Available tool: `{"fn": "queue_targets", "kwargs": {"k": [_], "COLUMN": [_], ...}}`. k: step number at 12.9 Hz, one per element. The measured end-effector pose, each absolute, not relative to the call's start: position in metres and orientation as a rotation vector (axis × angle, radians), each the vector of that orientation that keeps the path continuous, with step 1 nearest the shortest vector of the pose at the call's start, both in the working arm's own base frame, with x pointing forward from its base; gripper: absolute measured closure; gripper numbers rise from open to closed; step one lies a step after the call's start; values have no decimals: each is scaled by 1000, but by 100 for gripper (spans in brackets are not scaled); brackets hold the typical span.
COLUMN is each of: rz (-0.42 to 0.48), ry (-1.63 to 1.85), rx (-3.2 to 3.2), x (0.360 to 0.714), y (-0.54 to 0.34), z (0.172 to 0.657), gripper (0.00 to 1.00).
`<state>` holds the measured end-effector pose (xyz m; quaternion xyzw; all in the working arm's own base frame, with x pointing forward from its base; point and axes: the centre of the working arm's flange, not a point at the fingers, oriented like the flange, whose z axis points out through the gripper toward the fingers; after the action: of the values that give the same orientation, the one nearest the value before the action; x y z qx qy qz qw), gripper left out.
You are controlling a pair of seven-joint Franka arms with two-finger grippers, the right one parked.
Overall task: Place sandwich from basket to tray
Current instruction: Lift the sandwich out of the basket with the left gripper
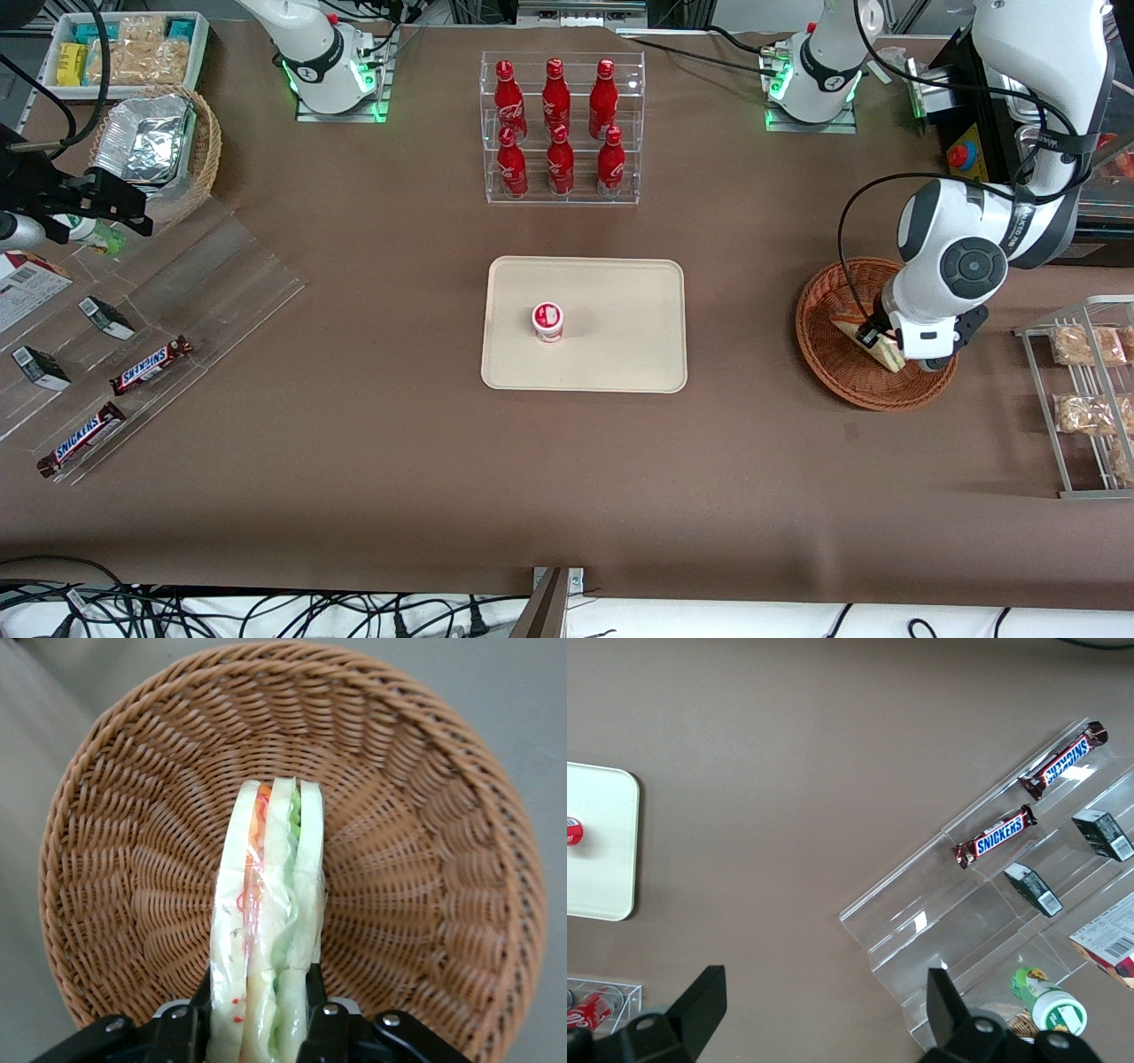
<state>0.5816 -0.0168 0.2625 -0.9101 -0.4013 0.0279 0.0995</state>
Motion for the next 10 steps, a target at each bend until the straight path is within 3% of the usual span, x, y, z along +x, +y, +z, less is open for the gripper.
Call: {"fn": "queue_targets", "kwargs": {"k": [7, 10], "rz": [218, 234], "ry": [-831, -672], "rx": [-2753, -2808], "x": [603, 600], "y": [-70, -116], "z": [342, 363], "gripper": [59, 59]}}
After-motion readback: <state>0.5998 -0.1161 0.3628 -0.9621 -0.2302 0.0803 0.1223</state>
